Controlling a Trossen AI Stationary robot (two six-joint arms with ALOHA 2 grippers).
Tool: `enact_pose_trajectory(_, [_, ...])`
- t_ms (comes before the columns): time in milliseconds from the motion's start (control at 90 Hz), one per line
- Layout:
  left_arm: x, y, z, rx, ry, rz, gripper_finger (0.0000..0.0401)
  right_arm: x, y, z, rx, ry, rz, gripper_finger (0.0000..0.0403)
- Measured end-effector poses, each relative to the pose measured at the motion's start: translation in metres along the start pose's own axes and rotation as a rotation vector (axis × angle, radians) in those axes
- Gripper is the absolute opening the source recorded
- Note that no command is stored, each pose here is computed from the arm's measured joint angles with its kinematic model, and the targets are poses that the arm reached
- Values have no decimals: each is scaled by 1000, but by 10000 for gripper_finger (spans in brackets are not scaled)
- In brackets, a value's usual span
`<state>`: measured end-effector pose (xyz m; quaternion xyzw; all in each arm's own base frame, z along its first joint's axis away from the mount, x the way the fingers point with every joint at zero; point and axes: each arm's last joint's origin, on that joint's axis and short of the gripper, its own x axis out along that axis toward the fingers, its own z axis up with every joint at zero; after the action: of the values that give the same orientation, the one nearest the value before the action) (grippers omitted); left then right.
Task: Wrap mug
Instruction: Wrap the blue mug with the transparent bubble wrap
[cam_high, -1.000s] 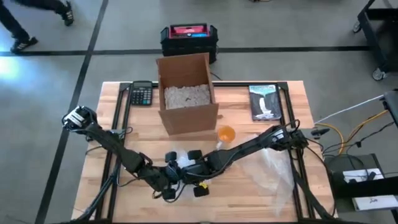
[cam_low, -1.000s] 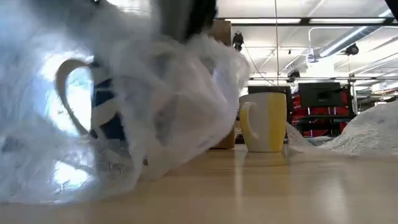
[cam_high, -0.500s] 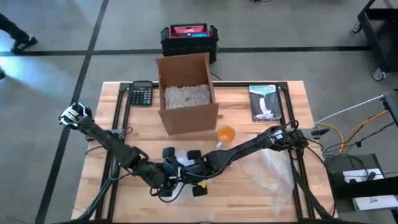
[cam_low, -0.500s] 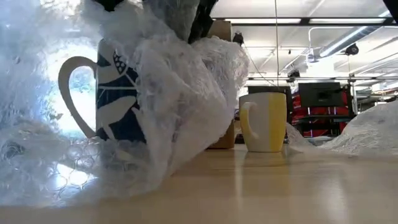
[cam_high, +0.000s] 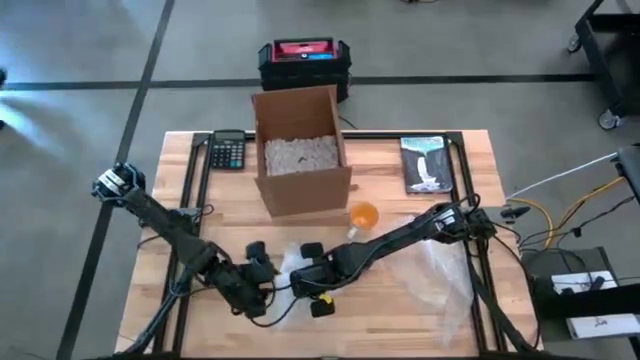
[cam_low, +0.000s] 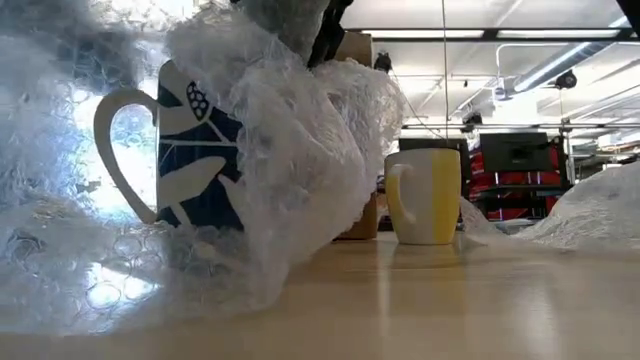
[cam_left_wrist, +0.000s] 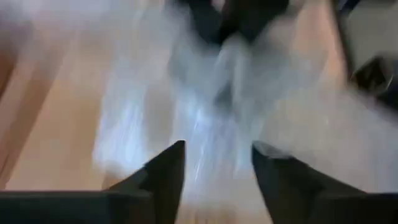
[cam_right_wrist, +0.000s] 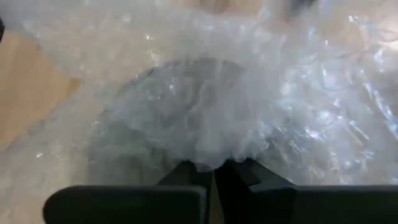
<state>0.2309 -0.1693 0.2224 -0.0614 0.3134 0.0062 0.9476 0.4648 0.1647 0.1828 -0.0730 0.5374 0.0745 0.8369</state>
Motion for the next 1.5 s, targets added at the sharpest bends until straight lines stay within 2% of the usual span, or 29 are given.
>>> enact_pose_trajectory(178, [3, 3, 12, 77, -108, 30, 24, 0, 0, 0, -1, -2, 0, 0])
enact_pose_trajectory(244, [10, 4, 10, 84, -123, 33, 7, 0, 0, 0, -7, -1, 0, 0])
enact_pose_trajectory(356, [23, 9, 0, 69, -111, 45, 14, -10, -1, 2, -24, 25, -2, 0])
enact_pose_trajectory(567, [31, 12, -7, 17, -95, 13, 4, -57, -4, 10, -113, 76, -5, 0])
enact_pose_trajectory(722, [31, 12, -7, 16, -97, 8, 5, -68, -12, 24, -111, -58, -68, 0])
enact_pose_trajectory(833, [31, 12, -7, 18, -96, 8, 4, -51, -17, 27, -91, -97, -84, 0])
enact_pose_trajectory(989, [29, 12, -7, 24, -83, -10, 1, -20, -7, 14, -92, -22, -1, 0])
enact_pose_trajectory(1133, [26, 10, -2, 73, -62, -54, 3, 1, -1, 7, -74, 16, 14, 0])
enact_pose_trajectory(1267, [15, 7, 15, 93, -62, -50, 1, 15, 0, 2, -53, 49, 24, 0])
enact_pose_trajectory(1378, [1, 7, 22, 86, 68, -17, 3, 18, 0, 1, -52, 54, 22, 0])
enact_pose_trajectory(1500, [-19, 2, 25, -7, 243, -64, 1, 17, 0, 2, -52, 52, 19, 0])
